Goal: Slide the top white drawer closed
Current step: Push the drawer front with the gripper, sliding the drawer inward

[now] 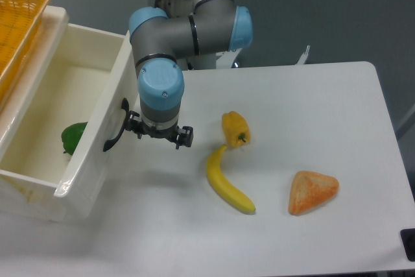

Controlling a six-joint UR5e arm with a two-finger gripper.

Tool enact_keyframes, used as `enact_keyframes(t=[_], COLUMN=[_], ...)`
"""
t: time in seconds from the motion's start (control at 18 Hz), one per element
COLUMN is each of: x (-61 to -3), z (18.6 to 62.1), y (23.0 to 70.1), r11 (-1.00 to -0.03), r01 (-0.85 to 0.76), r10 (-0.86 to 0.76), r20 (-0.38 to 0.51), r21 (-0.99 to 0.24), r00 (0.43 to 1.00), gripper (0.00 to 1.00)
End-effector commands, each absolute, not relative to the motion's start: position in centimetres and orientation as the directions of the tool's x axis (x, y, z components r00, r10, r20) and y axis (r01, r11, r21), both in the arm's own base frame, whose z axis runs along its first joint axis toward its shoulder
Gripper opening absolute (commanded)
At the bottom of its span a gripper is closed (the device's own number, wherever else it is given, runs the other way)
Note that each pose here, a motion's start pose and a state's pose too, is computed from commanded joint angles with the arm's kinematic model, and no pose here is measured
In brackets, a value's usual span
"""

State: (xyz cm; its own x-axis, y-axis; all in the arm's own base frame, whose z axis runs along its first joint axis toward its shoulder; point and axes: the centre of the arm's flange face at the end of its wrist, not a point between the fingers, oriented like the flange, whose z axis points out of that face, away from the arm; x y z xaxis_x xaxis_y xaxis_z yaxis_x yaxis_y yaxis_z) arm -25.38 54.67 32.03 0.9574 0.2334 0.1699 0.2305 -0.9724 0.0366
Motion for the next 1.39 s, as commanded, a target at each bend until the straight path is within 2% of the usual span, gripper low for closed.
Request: enact_keyframes(t=[0.28,0.56,1.39], x=[-28.1,-28.4,-26.0], z=[31.6,29.9,28.9], y=[53.8,54.2,55.4], r11=[-0.972,-0.971,-0.973], r01=[0.234,0.235,0.224], r10=[0.236,0.238,0.231], r20=[0.173,0.174,0.183], r21=[0.032,0.039,0.056], r00=[0.956,0.955,0.956], gripper=[1.00,1.00,1.00])
